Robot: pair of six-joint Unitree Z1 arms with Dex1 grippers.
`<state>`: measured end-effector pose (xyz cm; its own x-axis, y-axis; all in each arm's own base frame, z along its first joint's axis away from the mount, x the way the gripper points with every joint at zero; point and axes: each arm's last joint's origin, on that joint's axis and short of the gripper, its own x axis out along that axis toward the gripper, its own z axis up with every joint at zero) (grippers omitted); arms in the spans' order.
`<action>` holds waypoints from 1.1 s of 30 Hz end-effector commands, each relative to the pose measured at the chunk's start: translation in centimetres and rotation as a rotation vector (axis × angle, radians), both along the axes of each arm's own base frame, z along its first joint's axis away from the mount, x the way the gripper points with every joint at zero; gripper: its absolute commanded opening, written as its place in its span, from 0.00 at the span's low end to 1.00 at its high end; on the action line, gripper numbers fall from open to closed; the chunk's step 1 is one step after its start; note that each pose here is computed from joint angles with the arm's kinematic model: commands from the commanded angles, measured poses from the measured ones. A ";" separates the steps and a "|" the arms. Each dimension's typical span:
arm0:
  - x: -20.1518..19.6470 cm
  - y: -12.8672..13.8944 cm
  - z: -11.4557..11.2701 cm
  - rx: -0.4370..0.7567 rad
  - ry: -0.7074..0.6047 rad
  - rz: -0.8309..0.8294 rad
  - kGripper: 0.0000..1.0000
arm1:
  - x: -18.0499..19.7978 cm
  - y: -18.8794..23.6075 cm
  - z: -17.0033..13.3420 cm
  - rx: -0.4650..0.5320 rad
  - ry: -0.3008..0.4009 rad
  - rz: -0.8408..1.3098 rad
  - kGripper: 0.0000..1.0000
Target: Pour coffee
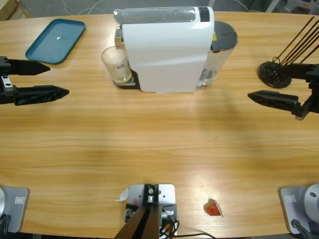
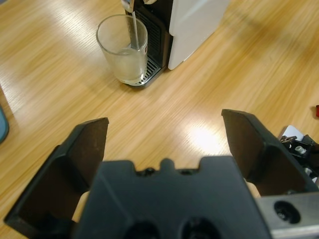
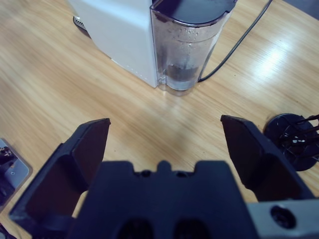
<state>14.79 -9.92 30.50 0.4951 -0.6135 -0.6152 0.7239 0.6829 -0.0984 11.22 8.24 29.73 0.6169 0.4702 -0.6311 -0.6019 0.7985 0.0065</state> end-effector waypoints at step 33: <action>9.0 -4.2 -4.4 0.076 0.014 -0.082 1.00 | 0.7 0.2 -1.8 -0.058 0.051 -0.013 1.00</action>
